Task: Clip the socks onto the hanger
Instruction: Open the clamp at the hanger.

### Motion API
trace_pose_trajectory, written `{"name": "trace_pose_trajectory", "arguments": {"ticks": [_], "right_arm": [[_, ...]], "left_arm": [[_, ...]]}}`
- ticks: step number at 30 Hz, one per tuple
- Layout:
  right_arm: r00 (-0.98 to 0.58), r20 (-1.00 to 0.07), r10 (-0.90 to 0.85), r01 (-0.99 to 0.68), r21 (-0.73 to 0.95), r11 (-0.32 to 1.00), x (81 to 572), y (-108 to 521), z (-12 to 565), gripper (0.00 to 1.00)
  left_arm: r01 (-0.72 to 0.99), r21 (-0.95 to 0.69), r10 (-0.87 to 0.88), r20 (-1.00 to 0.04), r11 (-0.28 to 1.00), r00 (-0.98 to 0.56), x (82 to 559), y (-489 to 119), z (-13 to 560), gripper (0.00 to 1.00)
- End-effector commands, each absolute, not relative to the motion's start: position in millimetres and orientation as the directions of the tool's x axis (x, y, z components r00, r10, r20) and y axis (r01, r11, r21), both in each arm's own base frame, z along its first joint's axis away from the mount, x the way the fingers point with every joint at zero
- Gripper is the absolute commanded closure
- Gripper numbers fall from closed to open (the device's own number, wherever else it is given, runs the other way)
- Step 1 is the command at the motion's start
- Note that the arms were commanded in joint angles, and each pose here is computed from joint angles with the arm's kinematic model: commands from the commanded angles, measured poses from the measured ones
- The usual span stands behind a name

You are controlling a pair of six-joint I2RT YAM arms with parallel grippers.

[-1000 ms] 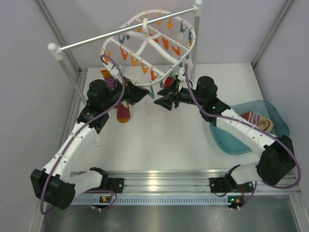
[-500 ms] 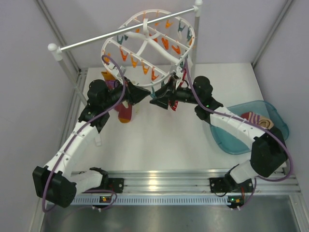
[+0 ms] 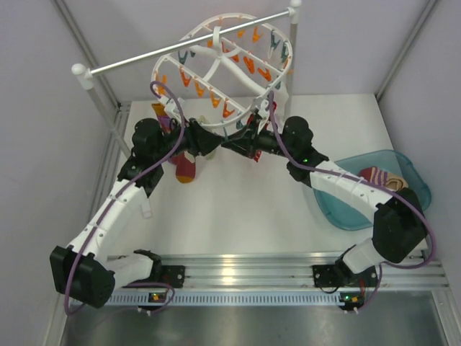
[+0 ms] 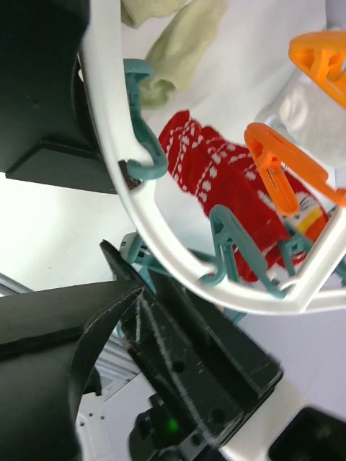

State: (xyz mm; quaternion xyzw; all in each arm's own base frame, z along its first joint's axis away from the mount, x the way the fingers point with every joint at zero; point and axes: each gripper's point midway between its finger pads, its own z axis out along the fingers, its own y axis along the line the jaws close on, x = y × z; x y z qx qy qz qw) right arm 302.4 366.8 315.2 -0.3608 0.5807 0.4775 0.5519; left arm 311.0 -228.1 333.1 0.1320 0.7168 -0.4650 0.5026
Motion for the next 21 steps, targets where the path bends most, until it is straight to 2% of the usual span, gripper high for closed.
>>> {"name": "trace_pose_trajectory", "arguments": {"ticks": [1, 7, 15, 21], "right_arm": [[0.048, -0.991, 0.127, -0.917, 0.006, 0.398, 307.6, 369.6, 340.5, 1.0], [0.176, -0.983, 0.055, -0.838, -0.12, 0.532, 304.3, 383.2, 335.9, 1.0], [0.267, -0.964, -0.019, -0.781, -0.228, 0.582, 289.4, 397.0, 331.6, 1.0], [0.281, -0.955, -0.09, -0.717, -0.272, 0.642, 298.5, 393.4, 327.7, 1.0]], "left_arm": [[0.595, -0.533, -0.372, -0.846, 0.601, -0.382, 319.5, -210.6, 364.0, 0.42], [0.556, -0.536, -0.418, -0.844, 0.635, -0.337, 316.5, -198.2, 375.8, 0.38], [0.47, -0.533, -0.407, -0.844, 0.703, -0.349, 330.5, -191.8, 363.4, 0.37], [0.417, -0.569, -0.456, -0.821, 0.709, -0.344, 337.3, -186.5, 370.0, 0.37]]}}
